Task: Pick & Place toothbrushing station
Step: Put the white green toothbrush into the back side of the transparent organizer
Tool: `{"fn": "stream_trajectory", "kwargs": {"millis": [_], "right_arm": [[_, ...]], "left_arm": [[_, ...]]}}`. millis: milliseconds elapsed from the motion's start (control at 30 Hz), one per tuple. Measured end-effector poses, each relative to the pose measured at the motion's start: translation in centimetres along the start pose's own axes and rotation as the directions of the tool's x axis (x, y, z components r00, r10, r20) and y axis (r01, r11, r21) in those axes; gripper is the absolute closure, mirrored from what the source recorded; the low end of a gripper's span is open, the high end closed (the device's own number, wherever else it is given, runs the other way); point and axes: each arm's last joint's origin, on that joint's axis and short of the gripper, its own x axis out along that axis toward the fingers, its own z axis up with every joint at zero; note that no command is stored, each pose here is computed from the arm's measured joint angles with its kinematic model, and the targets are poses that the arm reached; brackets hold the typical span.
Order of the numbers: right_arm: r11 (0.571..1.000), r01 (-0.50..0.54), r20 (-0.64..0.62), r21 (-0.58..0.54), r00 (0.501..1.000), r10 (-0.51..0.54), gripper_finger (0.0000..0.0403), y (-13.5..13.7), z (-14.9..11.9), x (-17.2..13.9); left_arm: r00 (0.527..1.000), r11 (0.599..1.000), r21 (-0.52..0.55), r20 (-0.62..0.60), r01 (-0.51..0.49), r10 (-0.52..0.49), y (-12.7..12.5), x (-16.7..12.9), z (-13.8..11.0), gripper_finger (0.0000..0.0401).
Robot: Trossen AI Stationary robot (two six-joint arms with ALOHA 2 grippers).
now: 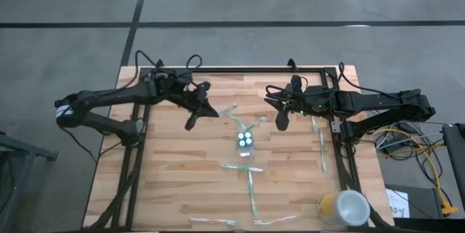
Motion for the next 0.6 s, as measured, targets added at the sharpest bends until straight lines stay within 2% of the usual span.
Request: {"fn": "stream_trajectory", "kwargs": {"millis": [267, 600], "right_arm": [[1.000, -0.004, 0.018, 0.010, 1.000, 0.003, 0.0335, 0.0, 0.2, 0.0], [0.998, -0.041, 0.125, 0.053, 0.992, 0.034, 0.0335, 0.3, 1.3, -0.1]], "left_arm": [[0.999, 0.999, 0.037, -0.035, -0.031, 0.032, 1.2, 2.8, -0.9, 0.0396], [0.984, 0.981, 0.113, -0.058, -0.159, 0.167, 1.6, 2.9, -1.0, 0.0396]]}}
